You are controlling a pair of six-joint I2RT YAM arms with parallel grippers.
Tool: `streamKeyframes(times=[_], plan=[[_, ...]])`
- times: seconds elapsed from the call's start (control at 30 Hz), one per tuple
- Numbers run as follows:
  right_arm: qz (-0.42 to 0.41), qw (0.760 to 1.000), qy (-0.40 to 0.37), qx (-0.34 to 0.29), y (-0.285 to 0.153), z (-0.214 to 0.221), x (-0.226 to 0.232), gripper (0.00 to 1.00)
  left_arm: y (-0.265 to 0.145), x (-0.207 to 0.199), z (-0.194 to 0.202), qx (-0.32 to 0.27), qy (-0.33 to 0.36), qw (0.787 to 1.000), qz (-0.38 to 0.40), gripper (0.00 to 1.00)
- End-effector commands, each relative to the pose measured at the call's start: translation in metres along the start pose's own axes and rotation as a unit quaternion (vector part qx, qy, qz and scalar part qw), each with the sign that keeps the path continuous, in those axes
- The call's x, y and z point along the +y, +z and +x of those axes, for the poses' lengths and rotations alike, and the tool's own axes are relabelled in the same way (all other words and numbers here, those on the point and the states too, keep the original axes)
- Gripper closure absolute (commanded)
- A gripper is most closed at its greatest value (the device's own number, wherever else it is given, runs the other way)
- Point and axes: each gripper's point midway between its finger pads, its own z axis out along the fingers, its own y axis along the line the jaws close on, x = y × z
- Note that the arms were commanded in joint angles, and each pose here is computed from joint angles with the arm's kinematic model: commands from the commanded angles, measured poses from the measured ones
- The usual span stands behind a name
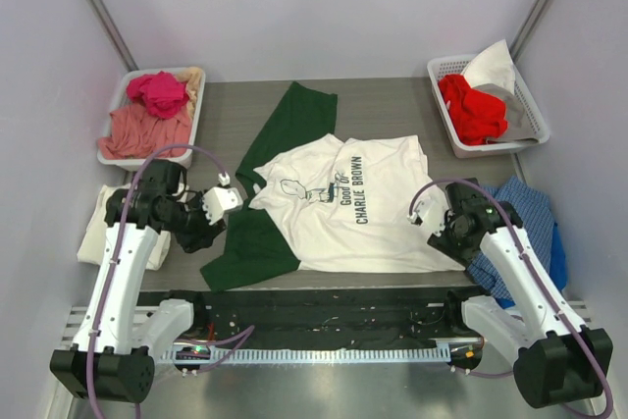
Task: Fold and stack the t-shirts
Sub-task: Flatten out the tshirt
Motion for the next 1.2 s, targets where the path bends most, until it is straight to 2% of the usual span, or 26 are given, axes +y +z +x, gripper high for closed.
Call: streamKeyframes(times=[0.0,0.1,0.13,0.17,0.2,0.23,0.27,0.3,0.37,0.47,0.5,0.57,0.63,0.7,0.73,0.77,0.87,1.0,1.03,1.1,1.13,1.17], plan=[[0.016,1.000,0.001,-0.005,-0.005,-0.004,-0.008,0.50,-0.022,-0.053,0.019,0.041,-0.024,0.995,0.085,0.46],[0.045,0.998,0.013,-0.029,-0.005,-0.015,-0.022,0.44,-0.021,-0.037,0.002,-0.001,-0.011,0.999,0.050,0.40],[0.074,0.995,0.032,-0.052,-0.006,-0.026,-0.034,0.41,-0.018,-0.020,-0.012,-0.029,-0.016,0.999,0.014,0.38],[0.087,0.993,0.041,-0.063,-0.005,-0.032,-0.041,0.34,-0.017,-0.011,-0.020,-0.050,-0.020,0.999,-0.007,0.36],[0.104,0.990,0.056,-0.075,-0.005,-0.039,-0.050,0.31,-0.012,-0.001,-0.027,-0.065,-0.030,0.997,-0.023,0.32],[0.134,0.983,0.079,-0.098,-0.003,-0.053,-0.068,0.25,-0.011,0.025,-0.047,-0.108,-0.051,0.990,-0.071,0.30],[0.150,0.978,0.095,-0.110,-0.003,-0.061,-0.078,0.23,-0.003,0.038,-0.051,-0.117,-0.067,0.987,-0.084,0.27],[0.166,0.973,0.109,-0.122,-0.003,-0.069,-0.088,0.22,-0.004,0.064,-0.070,-0.154,-0.067,0.978,-0.121,0.22],[0.211,0.951,0.160,-0.157,-0.004,-0.093,-0.121,0.21,0.003,0.088,-0.084,-0.179,-0.119,0.967,-0.139,0.19],[0.232,0.927,0.213,-0.201,-0.003,-0.129,-0.156,0.21,0.014,0.131,-0.112,-0.209,-0.167,0.952,-0.150,0.10],[0.232,0.922,0.225,-0.212,-0.003,-0.138,-0.163,0.21,0.031,0.148,-0.116,-0.204,-0.185,0.951,-0.142,0.06],[0.228,0.915,0.250,-0.221,0.005,-0.159,-0.182,0.19,0.034,0.172,-0.130,-0.211,-0.203,0.944,-0.149,0.00],[0.242,0.903,0.266,-0.235,0.001,-0.177,-0.204,0.17,0.059,0.197,-0.132,-0.200,-0.234,0.940,-0.147,0.00],[0.246,0.900,0.276,-0.231,0.016,-0.188,-0.218,0.16,0.063,0.221,-0.144,-0.207,-0.240,0.934,-0.165,0.00],[0.254,0.894,0.280,-0.241,0.012,-0.196,-0.228,0.14,0.085,0.232,-0.138,-0.187,-0.253,0.935,-0.162,0.00],[0.254,0.893,0.279,-0.243,0.013,-0.202,-0.232,0.14,0.084,0.245,-0.147,-0.193,-0.252,0.932,-0.173,0.00],[0.252,0.893,0.284,-0.242,0.025,-0.218,-0.246,0.12,0.115,0.271,-0.157,-0.175,-0.259,0.933,-0.179,0.00],[0.245,0.897,0.286,-0.232,0.046,-0.231,-0.254,0.12,0.152,0.287,-0.179,-0.146,-0.228,0.942,-0.196,0.01],[0.246,0.895,0.286,-0.238,0.043,-0.236,-0.257,0.12,0.151,0.297,-0.187,-0.145,-0.217,0.941,-0.215,0.00],[0.243,0.897,0.284,-0.237,0.047,-0.240,-0.258,0.12,0.176,0.300,-0.192,-0.132,-0.206,0.946,-0.213,0.00],[0.240,0.898,0.283,-0.235,0.050,-0.242,-0.258,0.12,0.173,0.309,-0.202,-0.139,-0.196,0.944,-0.225,0.00],[0.241,0.898,0.284,-0.235,0.051,-0.243,-0.259,0.12,0.190,0.308,-0.204,-0.130,-0.191,0.948,-0.220,0.00]])
